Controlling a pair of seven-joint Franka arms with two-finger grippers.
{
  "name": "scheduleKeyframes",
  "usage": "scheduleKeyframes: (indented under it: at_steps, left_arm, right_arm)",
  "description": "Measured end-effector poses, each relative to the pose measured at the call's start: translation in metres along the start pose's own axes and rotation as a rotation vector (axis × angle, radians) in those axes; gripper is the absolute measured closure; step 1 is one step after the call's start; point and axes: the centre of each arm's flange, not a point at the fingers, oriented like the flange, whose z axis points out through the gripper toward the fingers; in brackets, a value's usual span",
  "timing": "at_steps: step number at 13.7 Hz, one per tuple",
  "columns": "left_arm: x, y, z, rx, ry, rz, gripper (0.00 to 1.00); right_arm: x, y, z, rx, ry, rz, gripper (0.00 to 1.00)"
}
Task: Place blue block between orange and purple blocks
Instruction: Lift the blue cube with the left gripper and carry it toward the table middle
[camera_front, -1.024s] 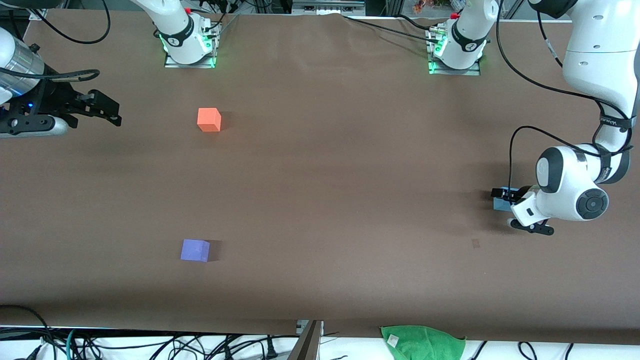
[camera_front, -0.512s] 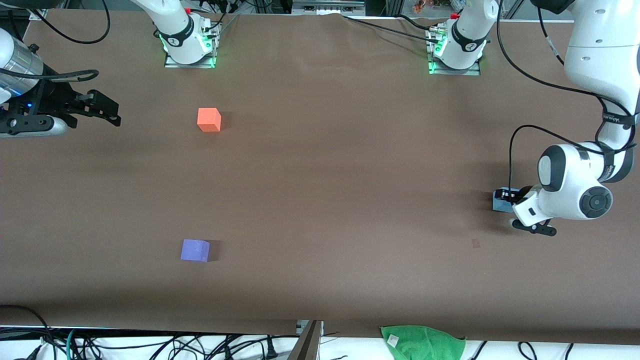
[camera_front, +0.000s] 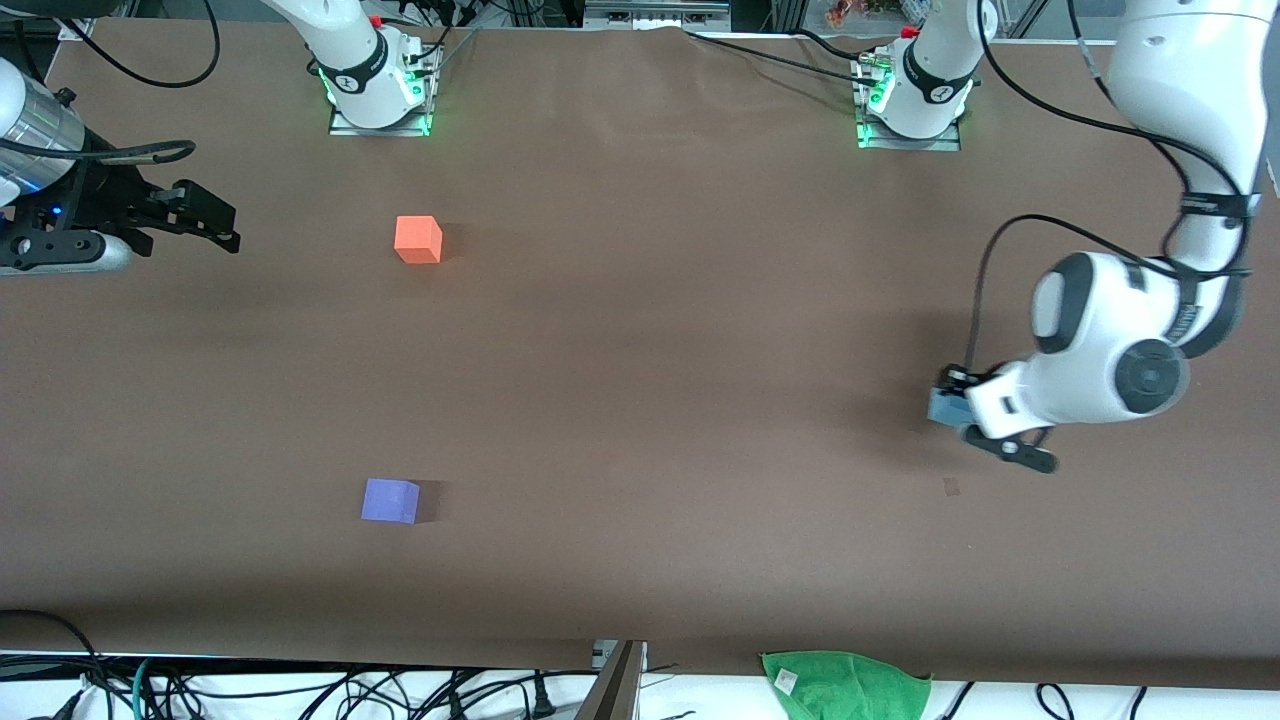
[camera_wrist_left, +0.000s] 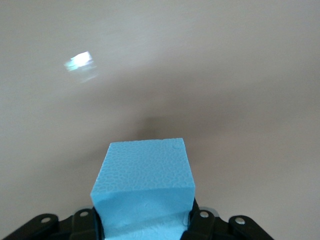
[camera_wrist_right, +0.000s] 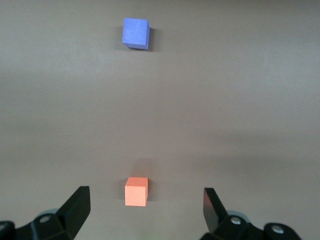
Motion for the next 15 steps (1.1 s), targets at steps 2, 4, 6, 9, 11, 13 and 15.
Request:
scheduleKeyframes:
  at_steps: [2,4,6,9,11,13,15]
  left_arm:
    - [0.013,0.064,0.000,0.012,0.000,-0.019,0.42]
    - [0.026,0.146,0.006,0.031,0.002,-0.085,0.42]
    - [0.036,0.234,0.024,0.043,0.001,-0.162,0.42]
    - [0.047,0.333,0.065,0.043,-0.003,-0.223,0.42]
    - [0.054,0.372,0.084,-0.004,0.014,-0.245,0.42]
    - [0.057,0.386,0.103,-0.069,-0.002,-0.270,0.42]
    - [0.059,0.387,0.131,-0.088,-0.023,-0.284,0.42]
  right_arm:
    - [0.000,0.000,0.001,0.000,-0.002,0.001,0.00]
    - [0.001,0.001,0.002,-0.001,-0.004,0.002,0.00]
    - [0.002,0.001,0.003,-0.001,-0.006,0.003,0.00]
    - [0.005,0.002,0.009,-0.002,-0.016,0.005,0.00]
    - [0.008,0.002,0.016,-0.004,-0.027,0.004,0.00]
    - [0.013,-0.001,0.025,-0.007,-0.042,-0.012,0.00]
    - [0.021,-0.003,0.043,-0.012,-0.073,-0.021,0.00]
